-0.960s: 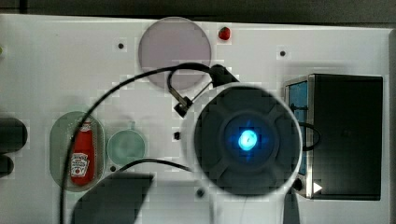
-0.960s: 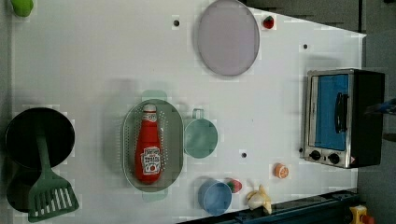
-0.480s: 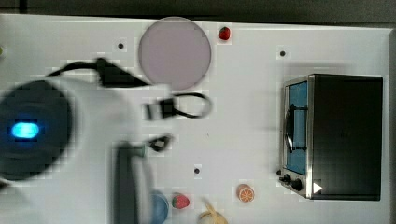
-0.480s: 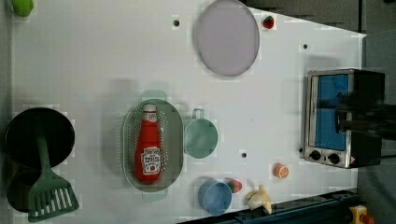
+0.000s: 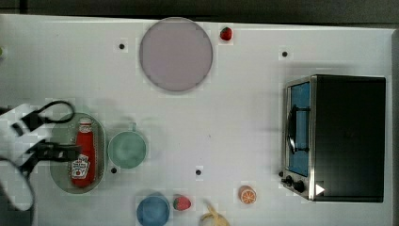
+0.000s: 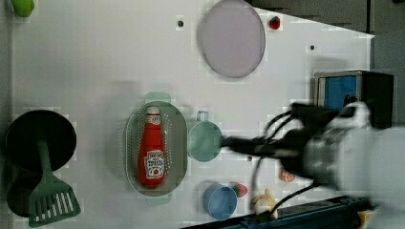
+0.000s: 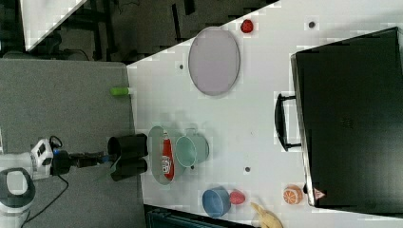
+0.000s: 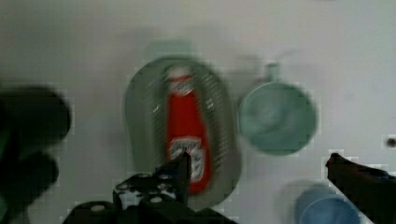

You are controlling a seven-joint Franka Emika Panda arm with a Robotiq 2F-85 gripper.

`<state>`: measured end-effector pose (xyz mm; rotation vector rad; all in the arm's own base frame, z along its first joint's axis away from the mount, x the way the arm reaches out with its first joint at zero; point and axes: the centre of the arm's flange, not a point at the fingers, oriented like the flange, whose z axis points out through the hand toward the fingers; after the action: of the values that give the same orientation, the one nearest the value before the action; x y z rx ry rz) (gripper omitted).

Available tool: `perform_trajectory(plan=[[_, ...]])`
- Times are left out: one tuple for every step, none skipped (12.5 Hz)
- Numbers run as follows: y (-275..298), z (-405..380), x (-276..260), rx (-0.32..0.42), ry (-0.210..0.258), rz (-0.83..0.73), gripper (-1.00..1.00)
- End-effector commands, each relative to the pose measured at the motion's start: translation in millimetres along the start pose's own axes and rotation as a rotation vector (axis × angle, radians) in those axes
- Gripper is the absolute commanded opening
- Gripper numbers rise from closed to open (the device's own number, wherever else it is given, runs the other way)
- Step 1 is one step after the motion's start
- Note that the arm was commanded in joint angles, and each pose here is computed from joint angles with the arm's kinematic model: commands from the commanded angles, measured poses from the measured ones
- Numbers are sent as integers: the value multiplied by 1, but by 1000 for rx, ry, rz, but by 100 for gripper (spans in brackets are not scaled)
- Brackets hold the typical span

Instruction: Pick ketchup from strainer and place it on the table

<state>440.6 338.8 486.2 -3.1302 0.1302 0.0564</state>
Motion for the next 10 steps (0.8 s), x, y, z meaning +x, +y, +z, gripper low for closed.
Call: perform_trajectory(plan=[[-23, 33, -10, 10, -22, -57, 100], [-31, 53, -15, 8, -36, -58, 100], [-36, 74, -20, 10, -44, -39, 100], [-41, 95, -24, 10, -45, -22, 100], [-44, 116, -27, 8, -41, -15, 100], [-46, 137, -31, 9, -35, -14, 100], [-48, 157, -34, 14, -29, -15, 100], [-49, 176, -37, 25, -24, -17, 100], [-50, 193, -39, 35, -24, -13, 100], [-50, 208, -40, 46, -28, -8, 100]])
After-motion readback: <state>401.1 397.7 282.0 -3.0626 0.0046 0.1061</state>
